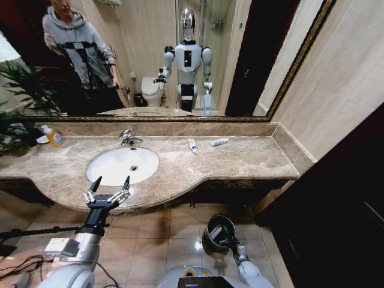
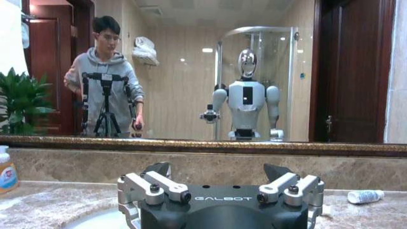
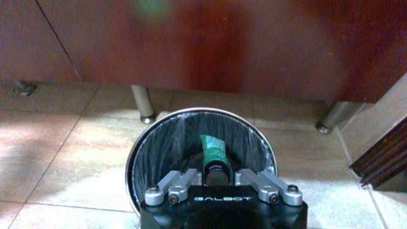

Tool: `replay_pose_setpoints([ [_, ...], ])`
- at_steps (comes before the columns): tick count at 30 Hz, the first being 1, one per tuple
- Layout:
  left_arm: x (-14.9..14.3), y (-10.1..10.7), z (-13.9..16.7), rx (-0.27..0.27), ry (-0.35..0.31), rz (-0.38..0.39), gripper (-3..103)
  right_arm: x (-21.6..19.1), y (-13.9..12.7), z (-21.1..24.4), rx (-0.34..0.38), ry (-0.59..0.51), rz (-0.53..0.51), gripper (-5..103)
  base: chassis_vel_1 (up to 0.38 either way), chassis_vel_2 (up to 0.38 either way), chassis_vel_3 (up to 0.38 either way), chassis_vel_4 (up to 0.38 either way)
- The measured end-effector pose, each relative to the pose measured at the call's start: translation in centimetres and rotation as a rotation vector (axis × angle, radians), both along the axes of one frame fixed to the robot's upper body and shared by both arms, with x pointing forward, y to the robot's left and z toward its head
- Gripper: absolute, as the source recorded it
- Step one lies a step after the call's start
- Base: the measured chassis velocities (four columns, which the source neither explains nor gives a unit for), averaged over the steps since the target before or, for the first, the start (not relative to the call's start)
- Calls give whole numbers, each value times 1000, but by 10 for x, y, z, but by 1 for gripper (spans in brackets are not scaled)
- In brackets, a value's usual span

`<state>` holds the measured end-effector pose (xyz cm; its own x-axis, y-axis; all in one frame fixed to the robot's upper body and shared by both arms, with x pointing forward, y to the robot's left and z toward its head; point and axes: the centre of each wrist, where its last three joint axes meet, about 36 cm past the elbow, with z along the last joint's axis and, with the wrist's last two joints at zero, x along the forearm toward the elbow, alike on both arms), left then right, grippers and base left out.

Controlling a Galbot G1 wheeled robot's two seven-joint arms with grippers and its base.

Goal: Pick up the trash from the sink and place it in the trash bin.

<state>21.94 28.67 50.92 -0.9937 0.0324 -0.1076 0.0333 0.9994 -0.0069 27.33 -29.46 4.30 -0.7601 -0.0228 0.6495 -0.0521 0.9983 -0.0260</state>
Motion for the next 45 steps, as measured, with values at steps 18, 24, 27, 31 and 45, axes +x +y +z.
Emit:
replay_pose_setpoints([
  [18, 0, 0, 0, 0, 0, 0, 100, 15, 6, -6, 9, 62, 7, 51, 0, 0, 0, 0],
  [24, 0, 0, 0, 0, 0, 0, 100, 14, 8, -2, 21, 37, -16, 78, 0, 0, 0, 0],
  [27, 0, 0, 0, 0, 0, 0, 100, 15, 10, 4, 33, 7, -46, 88, 0, 0, 0, 0],
  [31, 0, 0, 0, 0, 0, 0, 100, 10, 6, 8, 23, -21, -38, 97, 0, 0, 0, 0],
  [45, 0, 0, 0, 0, 0, 0, 100, 2, -16, 127, 69, -342, -134, 100, 0, 0, 0, 0],
])
